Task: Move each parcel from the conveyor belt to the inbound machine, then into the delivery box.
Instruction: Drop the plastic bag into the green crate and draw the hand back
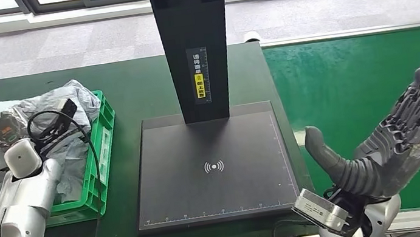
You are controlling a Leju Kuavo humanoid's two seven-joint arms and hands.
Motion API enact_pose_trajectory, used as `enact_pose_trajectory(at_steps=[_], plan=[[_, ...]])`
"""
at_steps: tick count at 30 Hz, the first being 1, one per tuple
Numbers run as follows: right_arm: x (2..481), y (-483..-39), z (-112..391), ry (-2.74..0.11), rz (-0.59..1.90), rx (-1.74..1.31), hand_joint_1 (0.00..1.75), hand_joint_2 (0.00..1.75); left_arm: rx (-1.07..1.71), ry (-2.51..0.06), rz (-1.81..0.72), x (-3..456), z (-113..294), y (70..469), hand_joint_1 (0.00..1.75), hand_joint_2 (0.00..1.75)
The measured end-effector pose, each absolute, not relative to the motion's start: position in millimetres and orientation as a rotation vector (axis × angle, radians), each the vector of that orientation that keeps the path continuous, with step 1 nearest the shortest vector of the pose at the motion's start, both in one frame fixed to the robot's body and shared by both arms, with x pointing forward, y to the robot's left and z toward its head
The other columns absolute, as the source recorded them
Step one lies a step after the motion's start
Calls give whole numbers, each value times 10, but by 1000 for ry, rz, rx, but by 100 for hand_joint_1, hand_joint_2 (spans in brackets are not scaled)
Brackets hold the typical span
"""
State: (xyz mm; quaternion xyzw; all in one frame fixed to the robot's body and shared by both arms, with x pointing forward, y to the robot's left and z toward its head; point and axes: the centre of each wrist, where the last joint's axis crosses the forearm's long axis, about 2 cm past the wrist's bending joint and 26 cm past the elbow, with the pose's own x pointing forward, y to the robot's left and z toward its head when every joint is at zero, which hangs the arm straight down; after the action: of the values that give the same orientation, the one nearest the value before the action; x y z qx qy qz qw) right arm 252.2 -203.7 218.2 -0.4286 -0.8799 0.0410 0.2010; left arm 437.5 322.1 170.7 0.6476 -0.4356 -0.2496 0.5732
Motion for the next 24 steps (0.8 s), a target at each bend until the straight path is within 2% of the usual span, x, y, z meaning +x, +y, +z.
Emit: enact_pose_trajectory(at_steps=[7,17,24], plan=[[2544,-2042,2087,-2483,129,-1168,0,175,1311,-776,-903,4304,1361,3246,175,175],[2568,-2044,1978,-2469,148,-1144,0,175,1226,-659,-977,4331,1360,3356,175,175],[2583,-2029,1945,-2436,143,-1129,0,175,1086,-440,-1057,4281,1273,3446,175,175]])
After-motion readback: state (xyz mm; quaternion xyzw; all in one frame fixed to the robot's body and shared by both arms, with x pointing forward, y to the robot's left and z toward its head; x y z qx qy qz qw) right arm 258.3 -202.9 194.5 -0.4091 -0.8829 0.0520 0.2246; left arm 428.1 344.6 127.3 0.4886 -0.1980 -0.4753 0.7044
